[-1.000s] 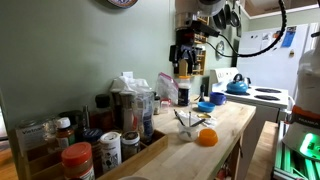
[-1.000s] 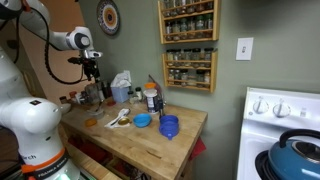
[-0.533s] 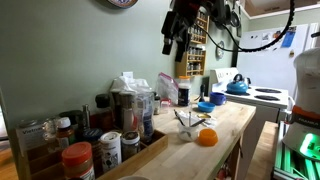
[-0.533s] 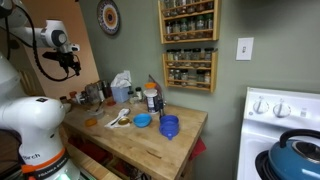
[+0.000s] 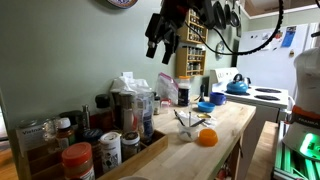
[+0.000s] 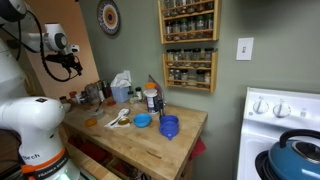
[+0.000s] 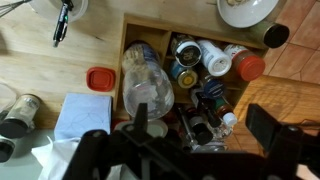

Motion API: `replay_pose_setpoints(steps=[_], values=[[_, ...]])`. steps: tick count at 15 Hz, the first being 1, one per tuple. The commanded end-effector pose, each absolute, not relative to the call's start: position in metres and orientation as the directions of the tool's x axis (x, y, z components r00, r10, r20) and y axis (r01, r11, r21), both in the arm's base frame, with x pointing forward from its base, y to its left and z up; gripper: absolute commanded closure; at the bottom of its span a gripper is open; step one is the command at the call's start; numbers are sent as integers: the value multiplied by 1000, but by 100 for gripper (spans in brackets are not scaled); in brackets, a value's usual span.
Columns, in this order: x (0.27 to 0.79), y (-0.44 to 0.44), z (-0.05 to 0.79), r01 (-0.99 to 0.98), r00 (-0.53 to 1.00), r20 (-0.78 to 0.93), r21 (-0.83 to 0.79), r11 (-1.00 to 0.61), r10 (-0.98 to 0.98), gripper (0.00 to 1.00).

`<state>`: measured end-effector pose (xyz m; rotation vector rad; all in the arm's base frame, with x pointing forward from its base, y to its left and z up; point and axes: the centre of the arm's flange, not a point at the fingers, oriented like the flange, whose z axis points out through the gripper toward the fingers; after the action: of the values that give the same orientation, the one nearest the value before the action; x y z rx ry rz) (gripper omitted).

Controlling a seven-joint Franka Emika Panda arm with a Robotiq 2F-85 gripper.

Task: Put the upside down container on the right side of the counter.

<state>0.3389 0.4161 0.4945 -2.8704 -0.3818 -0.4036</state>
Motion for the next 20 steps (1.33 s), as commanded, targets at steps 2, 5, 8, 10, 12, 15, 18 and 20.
replay_pose_setpoints(steps=[2, 5, 8, 10, 12, 15, 18, 20], values=[[342, 421, 491, 266, 932, 297, -170, -949, 208, 0], [363, 437, 463, 224, 943, 273, -98, -970, 190, 0], [377, 450, 441, 208, 942, 277, -43, -977, 188, 0], [386, 458, 433, 193, 935, 305, -2, -981, 183, 0], [396, 465, 426, 185, 932, 311, 40, -982, 188, 0], [400, 477, 409, 204, 940, 257, 110, -973, 226, 0], [400, 488, 396, 222, 947, 208, 119, -968, 243, 0], [403, 493, 390, 239, 943, 210, 108, -965, 257, 0]])
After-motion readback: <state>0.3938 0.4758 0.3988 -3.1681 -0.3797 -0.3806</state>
